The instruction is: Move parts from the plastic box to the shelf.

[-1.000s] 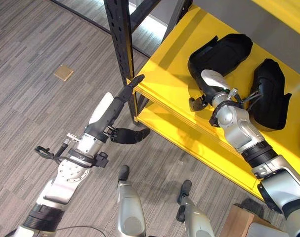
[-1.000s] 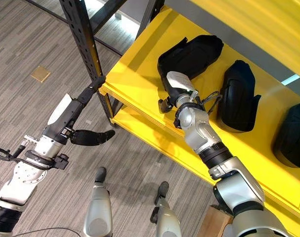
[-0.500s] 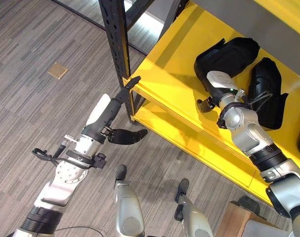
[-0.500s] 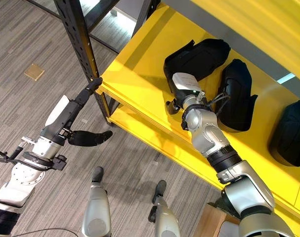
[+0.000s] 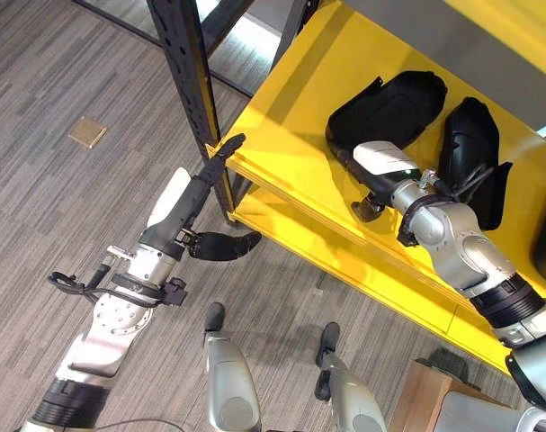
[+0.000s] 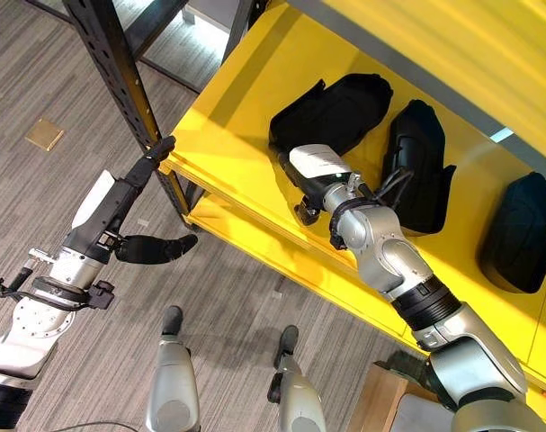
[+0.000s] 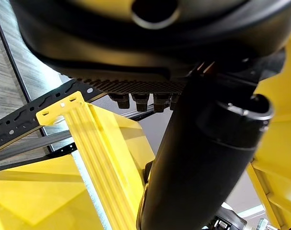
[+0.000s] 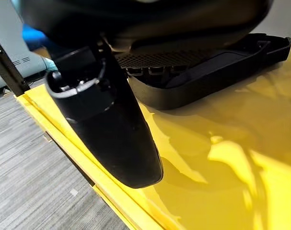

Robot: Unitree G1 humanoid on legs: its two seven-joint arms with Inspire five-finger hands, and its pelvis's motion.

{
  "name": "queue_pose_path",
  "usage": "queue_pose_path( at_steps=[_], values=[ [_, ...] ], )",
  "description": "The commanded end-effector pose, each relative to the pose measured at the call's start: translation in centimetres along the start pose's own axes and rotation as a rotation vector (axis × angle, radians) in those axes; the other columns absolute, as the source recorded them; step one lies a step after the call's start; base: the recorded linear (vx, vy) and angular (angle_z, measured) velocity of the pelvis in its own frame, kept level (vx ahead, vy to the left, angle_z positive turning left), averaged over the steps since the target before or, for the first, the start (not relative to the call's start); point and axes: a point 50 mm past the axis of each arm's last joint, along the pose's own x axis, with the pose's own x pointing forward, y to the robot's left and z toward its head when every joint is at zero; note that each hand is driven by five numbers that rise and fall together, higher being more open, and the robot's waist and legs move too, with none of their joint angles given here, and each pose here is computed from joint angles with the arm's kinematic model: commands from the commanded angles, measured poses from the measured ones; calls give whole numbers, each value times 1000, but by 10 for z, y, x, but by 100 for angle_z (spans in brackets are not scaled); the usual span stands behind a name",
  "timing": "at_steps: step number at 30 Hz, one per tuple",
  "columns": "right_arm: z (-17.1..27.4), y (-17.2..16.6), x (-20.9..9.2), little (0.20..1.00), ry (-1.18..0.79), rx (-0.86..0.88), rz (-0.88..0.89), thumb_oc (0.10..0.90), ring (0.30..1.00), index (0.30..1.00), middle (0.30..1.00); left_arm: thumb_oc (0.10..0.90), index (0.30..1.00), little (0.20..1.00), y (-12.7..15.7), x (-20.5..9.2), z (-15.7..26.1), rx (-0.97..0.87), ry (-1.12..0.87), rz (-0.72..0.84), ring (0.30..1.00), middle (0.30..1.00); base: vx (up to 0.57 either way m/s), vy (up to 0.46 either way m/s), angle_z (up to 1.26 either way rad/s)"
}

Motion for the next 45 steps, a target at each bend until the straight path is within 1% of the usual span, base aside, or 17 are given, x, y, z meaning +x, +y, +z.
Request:
queue_pose_path(
  at_steps=[1, 6, 10, 11, 13, 15, 16, 18, 19, 20, 23, 28, 31, 34, 38, 41, 45],
  values=[
    [18, -16, -10, 1000, -115, -63, -61, 900, 1000, 1000, 1000, 900, 1000, 1000, 15, 1, 38, -11, -217, 51, 1000, 1000, 0, 0, 0],
    [24, -18, -13, 1000, -138, -75, -105, 900, 1000, 1000, 1000, 900, 1000, 1000, 13, 0, 39, -18, -217, 49, 1000, 1000, 0, 0, 0],
    [25, -21, -10, 1000, -120, -126, -157, 900, 1000, 1000, 1000, 900, 1000, 1000, 11, 1, 39, -20, -218, 47, 1000, 1000, 0, 0, 0],
    [24, -24, -9, 1000, -105, -173, -199, 900, 1000, 1000, 1000, 900, 1000, 1000, 11, 1, 39, -23, -219, 42, 1000, 1000, 0, 0, 0],
    [21, -26, -8, 1000, -86, -209, -227, 900, 1000, 1000, 1000, 900, 1000, 1000, 10, 2, 39, -26, -221, 36, 1000, 1000, 0, 0, 0],
    [16, -31, -6, 1000, -59, -267, -310, 900, 1000, 1000, 1000, 900, 1000, 1000, 9, 1, 38, -34, -219, 32, 1000, 1000, 0, 0, 0],
    [13, -36, -6, 1000, -49, -291, -411, 900, 1000, 1000, 1000, 900, 1000, 1000, 8, 1, 37, -39, -216, 28, 1000, 1000, 0, 0, 0],
    [9, -45, -7, 1000, -34, -291, -561, 900, 1000, 1000, 1000, 900, 1000, 1000, 7, 2, 37, -44, -211, 21, 1000, 1000, 0, 0, 0],
    [8, -45, -8, 1000, -35, -287, -578, 900, 1000, 1000, 1000, 900, 1000, 1000, 6, 2, 37, -45, -212, 20, 1000, 1000, 0, 0, 0],
    [6, -55, -11, 1000, -38, -275, -699, 900, 1000, 1000, 1000, 900, 1000, 1000, 6, 2, 38, -53, -211, 21, 1000, 1000, 11, 32, 1],
    [2, -70, -18, 1000, -16, -278, -841, 900, 1000, 1000, 1000, 900, 1000, 1000, 3, 3, 39, -69, -216, 21, 1000, 1000, 7, 48, 0],
    [3, -86, -24, 1000, -33, -244, -1009, 900, 1000, 1000, 1000, 900, 1000, 1000, 0, 5, 42, -101, -224, 14, 1000, 1000, 5, 59, 2],
    [6, -96, -28, 1000, -61, -166, -1088, 900, 1000, 1000, 1000, 900, 1000, 1000, -1, 5, 43, -117, -224, 16, 1000, 1000, 16, 68, 3],
    [10, -106, -34, 1000, -99, -39, -1163, 900, 1000, 1000, 1000, 900, 1000, 1000, -3, 5, 45, -139, -228, 25, 1000, 1000, 15, 96, 2],
    [15, -112, -48, 1000, -153, 183, -1254, 900, 1000, 1000, 1000, 900, 1000, 1000, -5, 6, 47, -163, -228, 57, 1000, 1000, 4, 106, 2],
    [18, -104, -52, 1000, -179, 337, -1214, 900, 1000, 1000, 1000, 900, 1000, 1000, -7, 7, 48, -177, -227, 86, 1000, 1000, -7, 127, -4],
    [20, -88, -45, 1000, -159, 489, -1116, 900, 1000, 1000, 1000, 900, 1000, 1000, -8, 8, 48, -187, -219, 118, 1000, 1000, -8, 81, -4]
  ],
)
